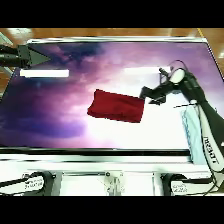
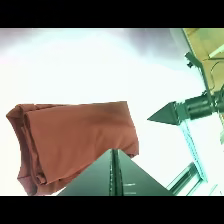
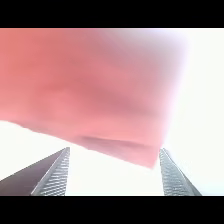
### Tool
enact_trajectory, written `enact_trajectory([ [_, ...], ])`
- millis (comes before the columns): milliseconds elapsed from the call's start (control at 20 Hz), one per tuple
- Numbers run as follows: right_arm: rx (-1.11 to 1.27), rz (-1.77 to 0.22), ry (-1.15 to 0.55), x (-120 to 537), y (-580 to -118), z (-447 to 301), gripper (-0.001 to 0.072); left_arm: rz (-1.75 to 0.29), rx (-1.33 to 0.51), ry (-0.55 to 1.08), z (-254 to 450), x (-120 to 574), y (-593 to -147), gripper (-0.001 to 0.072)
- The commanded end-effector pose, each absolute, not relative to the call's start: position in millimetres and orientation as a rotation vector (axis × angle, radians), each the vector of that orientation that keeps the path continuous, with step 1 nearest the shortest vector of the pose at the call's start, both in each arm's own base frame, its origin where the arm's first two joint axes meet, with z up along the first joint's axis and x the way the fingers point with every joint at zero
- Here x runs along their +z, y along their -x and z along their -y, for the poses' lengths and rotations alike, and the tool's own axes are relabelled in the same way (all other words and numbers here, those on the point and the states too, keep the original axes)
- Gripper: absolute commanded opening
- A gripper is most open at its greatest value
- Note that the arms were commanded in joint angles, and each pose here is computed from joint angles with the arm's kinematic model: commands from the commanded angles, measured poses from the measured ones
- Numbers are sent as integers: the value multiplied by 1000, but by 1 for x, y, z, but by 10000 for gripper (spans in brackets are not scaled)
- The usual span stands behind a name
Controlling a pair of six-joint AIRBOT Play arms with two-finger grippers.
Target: Fold the shirts.
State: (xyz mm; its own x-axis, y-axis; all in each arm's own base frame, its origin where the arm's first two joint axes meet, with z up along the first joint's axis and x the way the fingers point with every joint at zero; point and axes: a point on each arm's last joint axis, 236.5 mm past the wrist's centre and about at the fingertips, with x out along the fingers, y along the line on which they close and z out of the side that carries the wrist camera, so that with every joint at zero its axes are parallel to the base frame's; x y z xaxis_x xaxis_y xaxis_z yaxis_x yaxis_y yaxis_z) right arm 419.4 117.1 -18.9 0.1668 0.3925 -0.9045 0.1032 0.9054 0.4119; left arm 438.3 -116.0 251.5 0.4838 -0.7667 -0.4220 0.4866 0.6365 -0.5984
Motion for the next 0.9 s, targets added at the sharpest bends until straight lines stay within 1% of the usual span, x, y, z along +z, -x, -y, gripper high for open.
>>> enact_trajectory([
  [0,112,-1473,-571,-45,-405,-64,684,-725,-797,426,117,252,-438,39],
  [150,144,-1511,-667,-82,-405,-83,684,-715,-834,374,125,251,-434,39],
  [300,220,-1538,-709,-108,-408,-112,684,-721,-860,365,137,251,-430,39],
  [500,214,-1519,-758,-127,-419,-129,677,-727,-878,362,145,251,-428,39],
  [550,223,-1496,-783,-126,-425,-136,591,-728,-878,362,146,251,-428,39],
  [600,244,-1463,-797,-123,-432,-142,443,-727,-878,362,146,251,-428,39],
  [700,356,-1372,-811,-104,-448,-157,77,-730,-875,368,145,251,-428,39],
  [850,500,-1255,-785,-44,-471,-154,67,-730,-875,368,145,251,-428,39],
])
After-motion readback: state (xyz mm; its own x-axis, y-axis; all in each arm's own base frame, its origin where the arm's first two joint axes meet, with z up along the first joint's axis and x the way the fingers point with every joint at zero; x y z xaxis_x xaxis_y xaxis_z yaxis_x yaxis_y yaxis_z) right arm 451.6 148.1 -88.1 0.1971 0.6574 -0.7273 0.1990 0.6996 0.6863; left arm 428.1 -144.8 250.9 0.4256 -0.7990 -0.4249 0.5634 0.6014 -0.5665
